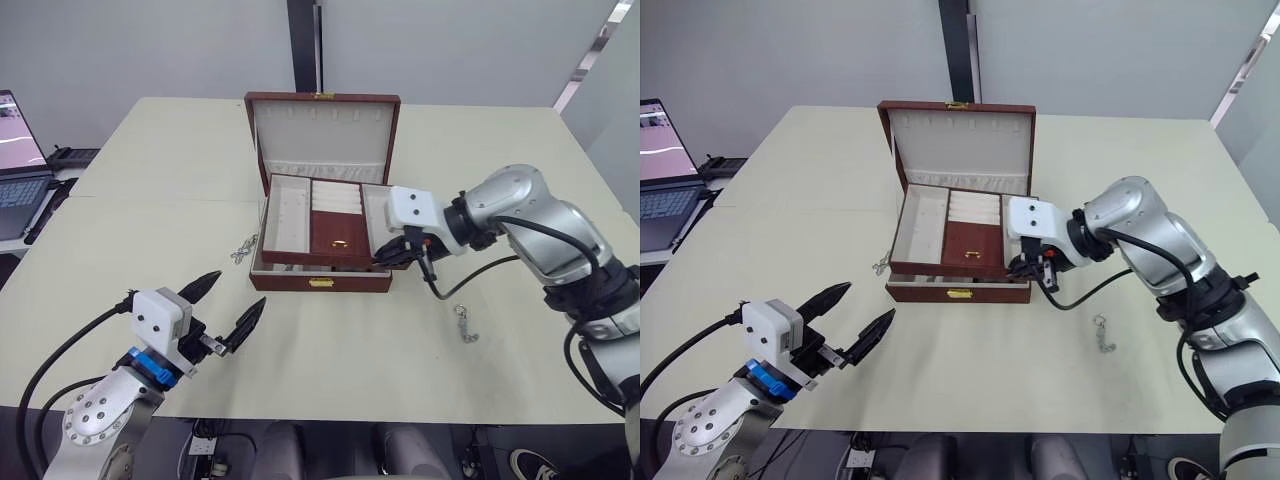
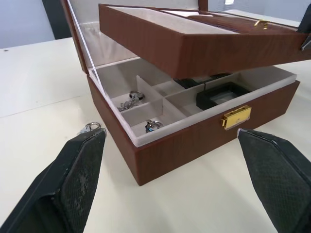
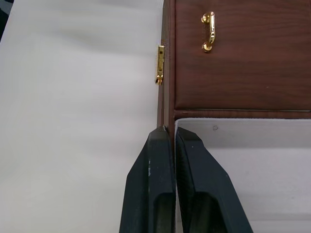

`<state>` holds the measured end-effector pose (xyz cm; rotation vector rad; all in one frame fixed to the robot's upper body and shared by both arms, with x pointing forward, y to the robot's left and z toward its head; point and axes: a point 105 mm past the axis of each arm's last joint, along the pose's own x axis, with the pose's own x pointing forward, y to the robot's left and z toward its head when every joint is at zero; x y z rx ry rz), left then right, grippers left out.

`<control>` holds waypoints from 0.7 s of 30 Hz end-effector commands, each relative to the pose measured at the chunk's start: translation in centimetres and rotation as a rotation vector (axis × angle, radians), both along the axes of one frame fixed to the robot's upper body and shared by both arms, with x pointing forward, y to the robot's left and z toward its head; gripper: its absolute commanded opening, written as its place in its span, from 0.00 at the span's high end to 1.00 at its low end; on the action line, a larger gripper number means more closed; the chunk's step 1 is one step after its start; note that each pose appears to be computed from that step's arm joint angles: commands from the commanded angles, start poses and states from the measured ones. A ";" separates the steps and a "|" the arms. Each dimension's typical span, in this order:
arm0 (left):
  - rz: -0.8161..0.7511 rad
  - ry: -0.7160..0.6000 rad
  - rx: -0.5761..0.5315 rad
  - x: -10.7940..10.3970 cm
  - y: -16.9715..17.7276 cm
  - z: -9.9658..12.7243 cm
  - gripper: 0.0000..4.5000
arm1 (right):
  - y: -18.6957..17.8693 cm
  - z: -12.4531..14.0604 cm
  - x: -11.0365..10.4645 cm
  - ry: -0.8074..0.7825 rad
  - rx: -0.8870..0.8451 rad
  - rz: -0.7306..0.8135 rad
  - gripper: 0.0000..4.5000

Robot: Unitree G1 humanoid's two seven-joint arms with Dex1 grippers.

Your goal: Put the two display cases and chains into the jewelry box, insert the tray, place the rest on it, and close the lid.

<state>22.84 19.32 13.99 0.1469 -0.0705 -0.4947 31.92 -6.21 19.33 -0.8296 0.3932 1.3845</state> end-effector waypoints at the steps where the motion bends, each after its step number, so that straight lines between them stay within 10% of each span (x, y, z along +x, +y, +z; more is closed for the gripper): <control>1: 0.021 -0.052 0.003 -0.4 -0.1 1.5 0.00 | 1.0 1.4 1.1 -0.069 0.013 -0.032 1.00; 21: 0.042 -0.041 -0.007 -0.7 -0.8 1.2 0.00 | 2.3 0.3 0.5 -0.019 -0.078 -0.033 1.00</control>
